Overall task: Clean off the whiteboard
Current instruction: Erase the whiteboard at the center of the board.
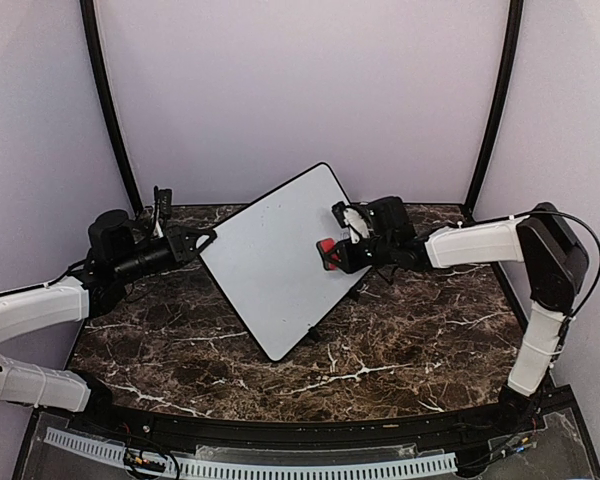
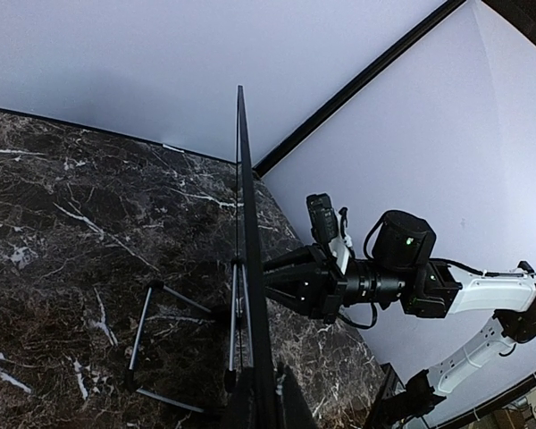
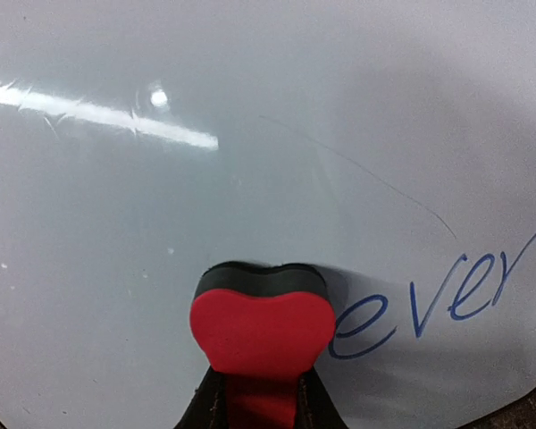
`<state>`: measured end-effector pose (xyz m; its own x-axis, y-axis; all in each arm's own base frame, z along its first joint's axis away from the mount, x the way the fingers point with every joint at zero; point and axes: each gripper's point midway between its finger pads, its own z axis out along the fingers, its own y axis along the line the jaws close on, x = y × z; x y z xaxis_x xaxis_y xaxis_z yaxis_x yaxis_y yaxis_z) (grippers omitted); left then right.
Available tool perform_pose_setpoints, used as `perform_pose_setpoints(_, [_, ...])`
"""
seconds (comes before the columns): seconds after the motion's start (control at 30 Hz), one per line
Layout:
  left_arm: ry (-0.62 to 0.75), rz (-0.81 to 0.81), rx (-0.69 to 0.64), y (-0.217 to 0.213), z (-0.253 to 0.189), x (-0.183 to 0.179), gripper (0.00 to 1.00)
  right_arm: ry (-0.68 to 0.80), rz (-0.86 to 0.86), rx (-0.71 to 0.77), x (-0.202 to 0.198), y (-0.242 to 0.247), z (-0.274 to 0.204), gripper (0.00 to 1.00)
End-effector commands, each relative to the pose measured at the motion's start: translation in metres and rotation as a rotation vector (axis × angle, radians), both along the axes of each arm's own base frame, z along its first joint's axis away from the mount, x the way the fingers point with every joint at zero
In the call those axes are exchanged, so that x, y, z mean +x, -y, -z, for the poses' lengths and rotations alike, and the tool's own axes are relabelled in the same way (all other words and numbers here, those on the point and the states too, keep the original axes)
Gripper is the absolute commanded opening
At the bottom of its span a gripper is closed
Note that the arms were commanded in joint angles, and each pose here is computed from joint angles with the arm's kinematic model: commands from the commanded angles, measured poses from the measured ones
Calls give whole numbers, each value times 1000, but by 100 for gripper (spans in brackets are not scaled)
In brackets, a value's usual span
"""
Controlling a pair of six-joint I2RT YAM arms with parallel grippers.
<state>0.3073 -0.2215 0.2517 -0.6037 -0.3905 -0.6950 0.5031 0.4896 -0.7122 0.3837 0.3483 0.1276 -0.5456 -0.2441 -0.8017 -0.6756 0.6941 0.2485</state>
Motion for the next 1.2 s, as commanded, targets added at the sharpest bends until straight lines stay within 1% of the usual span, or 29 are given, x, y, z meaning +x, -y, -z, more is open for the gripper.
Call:
perform_pose_setpoints(0.0, [165,116,-89,13,-51,-22,0,-118,-10,-71,-28,21,47,18])
perform_pose_setpoints(0.13, [160,120,-91,14,-49,-21,0,-138,-8,-83,-38,29,55,18])
perform_pose_setpoints(0.3, [159,121,-91,14,-49,-21,0,-139,-8,-76,-39,29,54,18])
perform_pose_setpoints(0.53, [160,119,-90,14,-49,-21,0,-68,-69,-47,-35,4,27,18])
perform_pose_setpoints(0.73, [163,117,-91,13,-50,-22,0,-34,-56,-40,-19,-5,9,18])
perform_pose_setpoints(0.9, [169,115,-91,13,-52,-22,0,-57,-41,-72,-22,1,23,18])
perform_pose_setpoints(1.17, [169,118,-94,13,-52,-23,0,-118,-24,-98,-50,26,52,18])
